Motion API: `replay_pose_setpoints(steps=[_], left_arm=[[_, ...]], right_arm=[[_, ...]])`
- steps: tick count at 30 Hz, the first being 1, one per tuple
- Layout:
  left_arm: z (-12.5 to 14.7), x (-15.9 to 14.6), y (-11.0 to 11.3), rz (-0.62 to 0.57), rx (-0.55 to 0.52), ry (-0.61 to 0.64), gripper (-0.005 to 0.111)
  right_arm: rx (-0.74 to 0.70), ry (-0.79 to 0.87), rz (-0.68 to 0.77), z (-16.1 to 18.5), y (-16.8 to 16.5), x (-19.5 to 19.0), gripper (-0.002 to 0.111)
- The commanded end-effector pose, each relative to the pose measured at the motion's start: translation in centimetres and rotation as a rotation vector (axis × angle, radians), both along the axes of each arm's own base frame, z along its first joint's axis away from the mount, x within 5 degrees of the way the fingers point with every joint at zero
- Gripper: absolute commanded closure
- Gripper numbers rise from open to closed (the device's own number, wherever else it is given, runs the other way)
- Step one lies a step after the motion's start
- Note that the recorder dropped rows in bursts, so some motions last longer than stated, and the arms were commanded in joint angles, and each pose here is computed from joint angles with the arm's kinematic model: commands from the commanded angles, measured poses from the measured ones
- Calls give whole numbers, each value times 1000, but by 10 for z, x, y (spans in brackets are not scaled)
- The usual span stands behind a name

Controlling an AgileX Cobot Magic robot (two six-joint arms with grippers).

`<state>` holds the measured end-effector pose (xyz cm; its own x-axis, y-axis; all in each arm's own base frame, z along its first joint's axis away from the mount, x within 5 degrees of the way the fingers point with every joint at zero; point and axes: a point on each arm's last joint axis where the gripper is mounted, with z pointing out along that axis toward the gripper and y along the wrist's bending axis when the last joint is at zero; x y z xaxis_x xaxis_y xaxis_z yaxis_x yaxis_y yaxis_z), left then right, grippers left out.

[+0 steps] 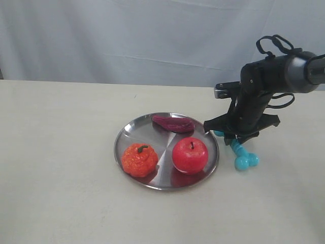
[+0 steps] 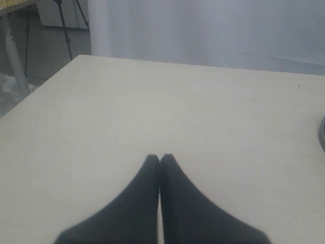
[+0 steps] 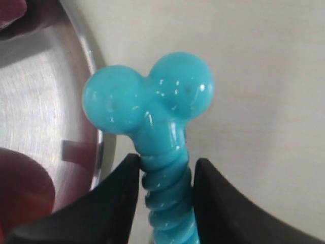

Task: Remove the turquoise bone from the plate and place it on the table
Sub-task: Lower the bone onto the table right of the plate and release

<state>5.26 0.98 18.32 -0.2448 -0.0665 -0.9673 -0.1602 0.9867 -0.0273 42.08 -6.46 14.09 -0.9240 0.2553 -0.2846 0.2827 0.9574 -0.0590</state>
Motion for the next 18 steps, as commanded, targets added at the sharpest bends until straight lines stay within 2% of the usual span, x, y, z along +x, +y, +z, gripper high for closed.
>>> replay_pose_setpoints(steps=[1,11,12,16,18], left_arm=[[-1,0,0,-7,-1,-1,107],[-1,0,0,-7,-1,-1,107],[-1,0,0,-7,-1,-1,107],[-1,0,0,-7,-1,-1,107],[-1,0,0,-7,-1,-1,107]], right_arm=[[-10,-13,8,1,-3,1,109],[-13,-9,18,1,-3,1,108],[-14,-9,19,1,-3,1,105],[-13,-6,19,1,-3,0,76],[-13,-6,19,1,-3,0,65]])
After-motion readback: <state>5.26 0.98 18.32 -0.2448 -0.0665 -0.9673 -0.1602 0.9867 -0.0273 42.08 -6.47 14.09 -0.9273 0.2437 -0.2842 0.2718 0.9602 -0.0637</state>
